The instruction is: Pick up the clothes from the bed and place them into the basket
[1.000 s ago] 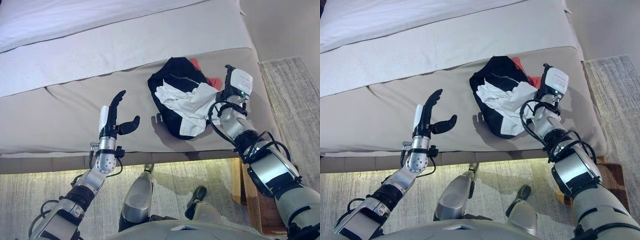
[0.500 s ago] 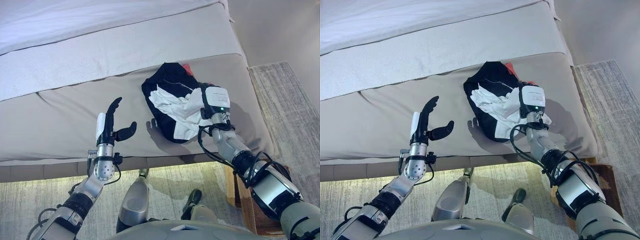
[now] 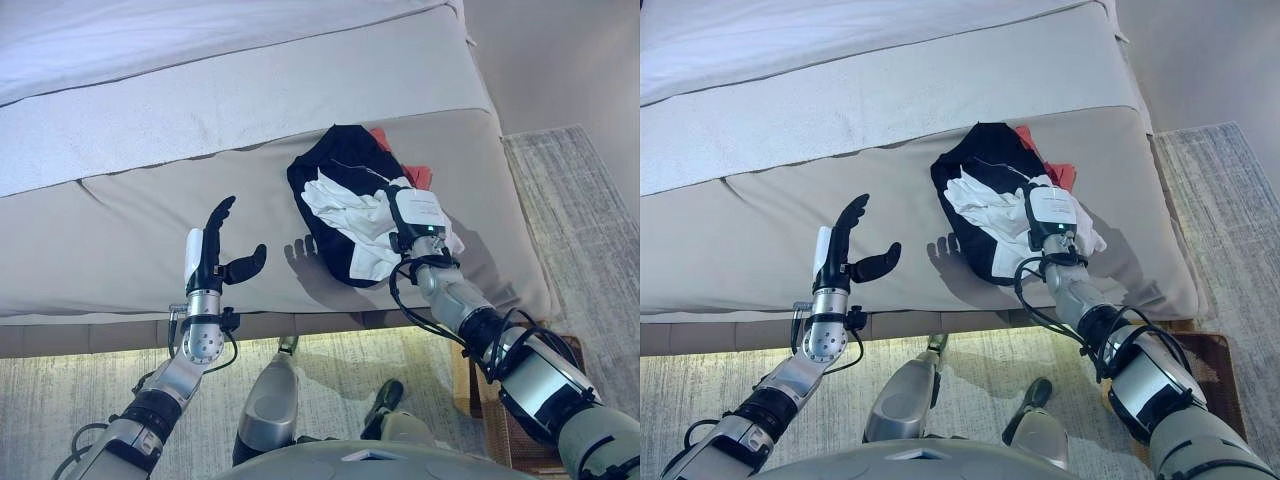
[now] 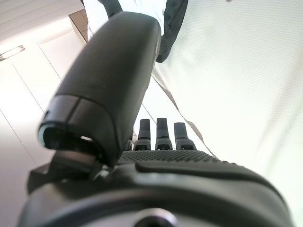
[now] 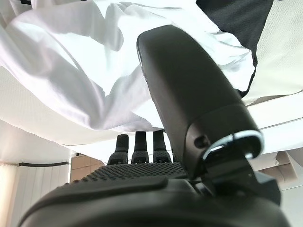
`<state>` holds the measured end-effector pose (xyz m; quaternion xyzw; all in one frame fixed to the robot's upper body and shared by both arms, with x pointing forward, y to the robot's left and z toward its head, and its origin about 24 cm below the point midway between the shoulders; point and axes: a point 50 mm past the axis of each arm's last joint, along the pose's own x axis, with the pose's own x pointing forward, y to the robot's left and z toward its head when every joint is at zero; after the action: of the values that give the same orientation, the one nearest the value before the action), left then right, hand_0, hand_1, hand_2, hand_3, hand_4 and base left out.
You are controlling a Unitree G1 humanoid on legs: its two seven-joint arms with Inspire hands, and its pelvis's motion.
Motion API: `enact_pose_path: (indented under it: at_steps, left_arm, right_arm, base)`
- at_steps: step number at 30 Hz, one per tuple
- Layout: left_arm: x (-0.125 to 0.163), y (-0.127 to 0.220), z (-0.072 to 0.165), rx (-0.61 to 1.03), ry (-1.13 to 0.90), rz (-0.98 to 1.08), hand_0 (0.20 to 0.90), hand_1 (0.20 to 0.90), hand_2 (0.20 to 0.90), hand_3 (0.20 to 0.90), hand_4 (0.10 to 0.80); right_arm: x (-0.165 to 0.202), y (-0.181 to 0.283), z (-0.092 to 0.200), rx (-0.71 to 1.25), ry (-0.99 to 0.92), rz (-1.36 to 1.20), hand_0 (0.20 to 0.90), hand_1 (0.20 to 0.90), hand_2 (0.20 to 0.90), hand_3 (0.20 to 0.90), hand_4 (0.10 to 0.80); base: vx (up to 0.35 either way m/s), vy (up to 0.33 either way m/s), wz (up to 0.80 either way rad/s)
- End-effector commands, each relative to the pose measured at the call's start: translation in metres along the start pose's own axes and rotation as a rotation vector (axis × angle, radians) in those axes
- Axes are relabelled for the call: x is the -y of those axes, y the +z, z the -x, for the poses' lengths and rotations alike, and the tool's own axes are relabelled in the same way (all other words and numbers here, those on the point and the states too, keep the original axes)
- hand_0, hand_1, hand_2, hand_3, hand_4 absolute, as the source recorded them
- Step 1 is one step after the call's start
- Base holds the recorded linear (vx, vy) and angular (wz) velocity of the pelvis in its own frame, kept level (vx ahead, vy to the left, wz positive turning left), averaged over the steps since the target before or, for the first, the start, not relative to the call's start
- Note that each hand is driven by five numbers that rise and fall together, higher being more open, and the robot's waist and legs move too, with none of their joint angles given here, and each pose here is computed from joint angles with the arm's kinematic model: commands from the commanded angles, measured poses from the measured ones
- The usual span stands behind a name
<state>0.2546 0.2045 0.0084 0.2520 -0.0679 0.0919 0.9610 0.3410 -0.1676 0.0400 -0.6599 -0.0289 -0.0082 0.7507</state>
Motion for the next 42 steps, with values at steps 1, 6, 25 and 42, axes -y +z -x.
enact_pose_path:
  at_steps: [1, 6, 25, 42]
  left_arm:
    - [-0.007, 0.032, -0.012, 0.202, 0.039, 0.069, 0.900, 0.900, 0.900, 0.900, 0.800]
    - [-0.008, 0.034, -0.013, 0.214, 0.032, 0.068, 0.900, 0.900, 0.900, 0.900, 0.800]
    - [0.003, 0.055, -0.024, 0.302, -0.018, 0.118, 0.900, 0.900, 0.900, 0.900, 0.800]
    - [0.005, 0.061, -0.029, 0.324, 0.003, 0.120, 0.900, 0.900, 0.900, 0.900, 0.800]
  right_arm:
    - [0.021, 0.022, -0.015, 0.111, -0.090, 0.027, 0.900, 0.900, 0.900, 0.900, 0.800]
    - [0.016, 0.018, -0.015, 0.059, -0.079, 0.050, 0.900, 0.900, 0.900, 0.900, 0.800]
    - [0.070, -0.027, -0.058, -0.204, -0.107, 0.053, 0.900, 0.900, 0.900, 0.900, 0.800]
    - [0.071, -0.024, -0.059, -0.200, -0.111, -0.012, 0.300, 0.300, 0.300, 0.200, 0.100]
  base:
    - [0.011, -0.003, 0.06]
    - [0.004, -0.006, 0.03]
    - [-0.037, 0.009, 0.05]
    - [-0.025, 0.002, 0.01]
